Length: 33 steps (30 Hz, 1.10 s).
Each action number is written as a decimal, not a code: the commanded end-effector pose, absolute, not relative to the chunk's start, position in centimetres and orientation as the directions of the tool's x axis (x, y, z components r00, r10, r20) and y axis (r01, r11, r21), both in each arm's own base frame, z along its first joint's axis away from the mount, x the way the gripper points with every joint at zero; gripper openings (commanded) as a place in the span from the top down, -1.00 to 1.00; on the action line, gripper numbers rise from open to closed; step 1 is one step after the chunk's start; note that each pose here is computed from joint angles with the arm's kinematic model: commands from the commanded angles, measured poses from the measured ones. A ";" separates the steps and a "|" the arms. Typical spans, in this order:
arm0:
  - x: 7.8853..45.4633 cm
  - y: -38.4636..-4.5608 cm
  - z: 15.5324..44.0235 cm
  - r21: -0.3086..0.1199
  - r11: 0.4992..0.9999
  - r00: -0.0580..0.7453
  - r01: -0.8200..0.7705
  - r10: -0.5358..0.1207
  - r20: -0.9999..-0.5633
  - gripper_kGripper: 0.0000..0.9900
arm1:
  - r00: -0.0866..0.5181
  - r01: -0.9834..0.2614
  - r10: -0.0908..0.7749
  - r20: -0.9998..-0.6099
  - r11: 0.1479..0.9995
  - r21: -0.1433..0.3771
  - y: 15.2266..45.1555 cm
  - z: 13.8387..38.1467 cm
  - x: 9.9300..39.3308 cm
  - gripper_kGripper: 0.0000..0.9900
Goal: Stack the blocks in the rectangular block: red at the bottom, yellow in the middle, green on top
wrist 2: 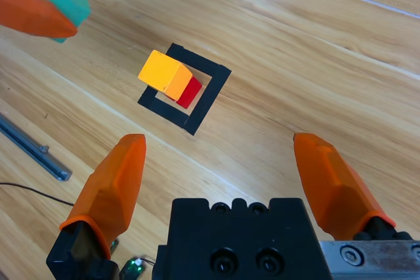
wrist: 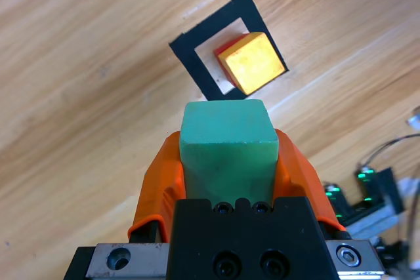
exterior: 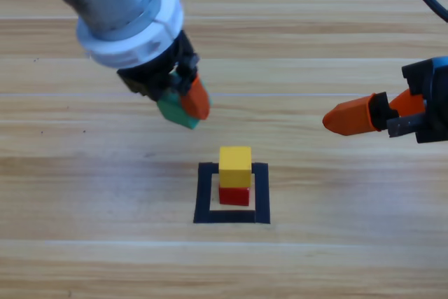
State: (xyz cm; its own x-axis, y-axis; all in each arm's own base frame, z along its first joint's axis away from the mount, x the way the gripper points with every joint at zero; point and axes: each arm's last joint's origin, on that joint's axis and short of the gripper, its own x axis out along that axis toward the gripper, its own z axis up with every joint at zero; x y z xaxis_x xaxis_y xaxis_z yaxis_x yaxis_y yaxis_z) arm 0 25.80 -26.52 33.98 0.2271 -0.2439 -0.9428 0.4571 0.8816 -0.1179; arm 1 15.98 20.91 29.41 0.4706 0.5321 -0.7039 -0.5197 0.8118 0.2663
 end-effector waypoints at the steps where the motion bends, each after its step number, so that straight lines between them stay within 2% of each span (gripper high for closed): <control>1: 27.1 -32.0 30.3 -0.035 0.933 0.146 0.358 -0.093 -0.985 0.98 | 0.469 -0.521 0.554 -0.688 0.802 0.291 19.7 30.7 15.1 -1.00; 3: 27.6 -33.0 29.9 -0.009 0.960 0.130 0.279 -0.047 -0.990 0.98 | 0.470 -0.522 0.558 -0.683 0.800 0.294 19.6 30.9 15.0 -1.00; 7: 27.9 -33.9 28.8 0.000 0.986 0.106 0.170 -0.019 -0.994 0.98 | 0.470 -0.524 0.558 -0.683 0.800 0.293 19.4 31.1 14.9 -1.00; 17: 28.0 -34.0 30.0 -0.036 0.996 0.131 0.084 -0.047 -0.990 0.97 | 0.478 -0.529 0.560 -0.677 0.798 0.288 18.3 32.3 14.1 -1.00; 22: 28.2 -34.2 29.0 -0.018 0.999 0.119 0.042 -0.023 -0.993 0.97 | 0.477 -0.529 0.557 -0.680 0.800 0.284 18.2 32.2 14.0 -1.00; 28: 28.4 -34.4 29.1 -0.027 1.000 0.129 0.001 -0.027 -0.991 0.97 | 0.476 -0.529 0.555 -0.682 0.800 0.283 18.2 32.1 14.0 -1.00; 33: 28.7 -34.6 28.5 -0.012 1.000 0.134 -0.022 -0.009 -0.991 0.97 | 0.476 -0.531 0.555 -0.682 0.800 0.281 18.1 32.1 14.0 -1.00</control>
State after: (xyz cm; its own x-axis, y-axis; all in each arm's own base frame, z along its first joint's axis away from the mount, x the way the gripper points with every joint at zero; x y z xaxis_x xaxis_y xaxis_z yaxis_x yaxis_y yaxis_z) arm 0 28.41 -33.44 31.18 0.1598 -0.0750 -0.9843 -0.0070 0.9970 -0.0771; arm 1 14.37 18.77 32.12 0.4834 0.5536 -0.6781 -0.5273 0.8025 0.2793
